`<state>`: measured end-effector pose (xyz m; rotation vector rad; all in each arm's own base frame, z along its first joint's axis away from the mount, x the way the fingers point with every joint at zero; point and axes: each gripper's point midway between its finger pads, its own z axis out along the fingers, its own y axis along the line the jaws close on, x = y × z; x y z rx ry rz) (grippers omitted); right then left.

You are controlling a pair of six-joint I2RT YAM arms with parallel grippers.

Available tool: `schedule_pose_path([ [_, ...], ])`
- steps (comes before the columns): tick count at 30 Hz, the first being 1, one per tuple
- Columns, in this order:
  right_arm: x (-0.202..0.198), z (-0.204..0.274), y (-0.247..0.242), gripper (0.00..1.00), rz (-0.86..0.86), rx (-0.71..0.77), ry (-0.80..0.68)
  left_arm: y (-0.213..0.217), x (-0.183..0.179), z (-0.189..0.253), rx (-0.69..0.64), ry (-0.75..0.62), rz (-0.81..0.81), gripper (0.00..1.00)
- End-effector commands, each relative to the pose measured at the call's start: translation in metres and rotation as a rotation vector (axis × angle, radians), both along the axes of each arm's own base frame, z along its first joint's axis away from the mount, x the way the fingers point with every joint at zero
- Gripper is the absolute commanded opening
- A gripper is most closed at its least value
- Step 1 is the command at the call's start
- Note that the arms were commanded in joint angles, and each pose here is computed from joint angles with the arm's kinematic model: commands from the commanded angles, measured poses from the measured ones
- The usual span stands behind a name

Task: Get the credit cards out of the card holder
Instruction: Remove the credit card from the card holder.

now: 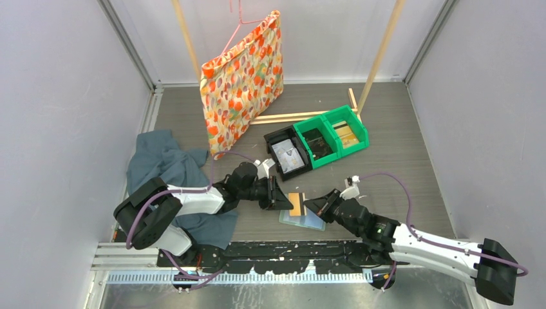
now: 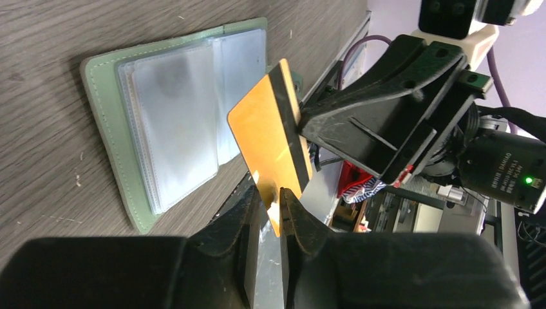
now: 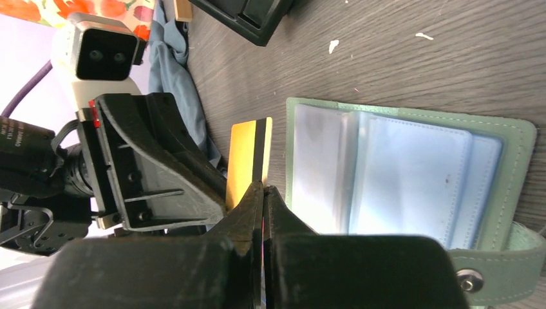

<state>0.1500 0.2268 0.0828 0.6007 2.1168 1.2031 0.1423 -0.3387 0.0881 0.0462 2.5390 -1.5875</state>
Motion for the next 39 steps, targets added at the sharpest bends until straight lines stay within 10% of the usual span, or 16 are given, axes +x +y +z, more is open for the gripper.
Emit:
schedule_pose_path([
  [1,-0.007,0.008,0.011,0.01,0.047,0.057,0.011,-0.017,0.003,0.052,-0.193,-0.099,-0.041,0.21],
  [27,-0.005,0.009,0.01,0.01,0.035,0.05,0.006,-0.021,0.005,0.038,-0.176,-0.068,-0.053,0.01],
  [33,-0.005,0.015,0.003,0.49,0.015,0.05,-0.005,-0.019,0.004,0.036,-0.156,-0.074,-0.054,0.01],
  [39,-0.005,0.018,-0.01,0.7,-0.009,0.014,-0.017,-0.014,0.004,0.039,-0.13,-0.097,-0.049,0.01],
])
